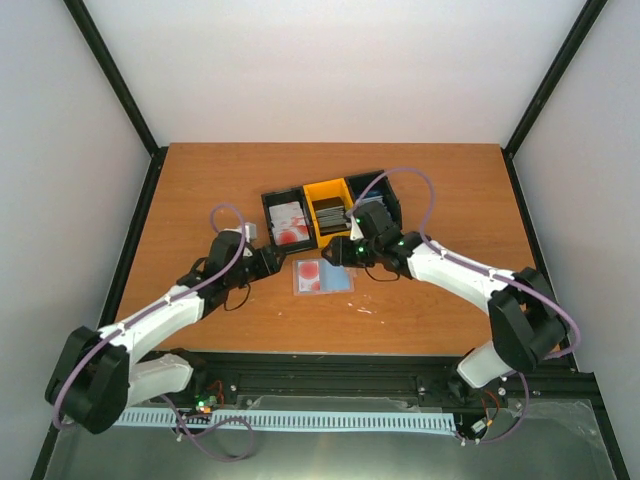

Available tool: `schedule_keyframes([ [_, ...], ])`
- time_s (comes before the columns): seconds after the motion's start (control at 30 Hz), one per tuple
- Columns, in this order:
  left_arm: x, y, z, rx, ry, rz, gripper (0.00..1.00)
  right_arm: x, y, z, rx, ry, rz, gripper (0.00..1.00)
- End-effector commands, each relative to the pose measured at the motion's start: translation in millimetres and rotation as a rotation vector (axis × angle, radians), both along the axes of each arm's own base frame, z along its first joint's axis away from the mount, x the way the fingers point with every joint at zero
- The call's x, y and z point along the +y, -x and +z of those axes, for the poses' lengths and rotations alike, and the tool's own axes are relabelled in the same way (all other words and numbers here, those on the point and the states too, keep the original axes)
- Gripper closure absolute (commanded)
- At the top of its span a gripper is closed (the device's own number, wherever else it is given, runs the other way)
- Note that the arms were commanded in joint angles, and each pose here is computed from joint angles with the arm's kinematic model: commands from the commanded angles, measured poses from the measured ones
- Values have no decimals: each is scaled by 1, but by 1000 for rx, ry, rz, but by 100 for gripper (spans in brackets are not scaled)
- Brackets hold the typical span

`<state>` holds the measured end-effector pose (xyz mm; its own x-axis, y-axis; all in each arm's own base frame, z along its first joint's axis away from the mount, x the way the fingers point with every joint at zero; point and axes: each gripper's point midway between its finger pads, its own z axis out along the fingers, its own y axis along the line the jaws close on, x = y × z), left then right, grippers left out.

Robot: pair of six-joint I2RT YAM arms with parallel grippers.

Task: Put the credit cards into the card holder
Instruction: Insert the credit card into the card holder.

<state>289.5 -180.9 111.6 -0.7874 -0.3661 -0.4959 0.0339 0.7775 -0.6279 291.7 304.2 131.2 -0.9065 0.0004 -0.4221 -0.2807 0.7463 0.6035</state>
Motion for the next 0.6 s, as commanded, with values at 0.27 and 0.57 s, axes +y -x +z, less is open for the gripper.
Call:
schedule_keyframes([
  [0.27, 18, 11, 9, -109, 2, 45, 0, -76, -2, -20, -31, 371, -186, 34],
  [0.57, 10, 8, 5, -80, 11, -82, 1, -49, -13, -34, -16, 566, -132, 32],
])
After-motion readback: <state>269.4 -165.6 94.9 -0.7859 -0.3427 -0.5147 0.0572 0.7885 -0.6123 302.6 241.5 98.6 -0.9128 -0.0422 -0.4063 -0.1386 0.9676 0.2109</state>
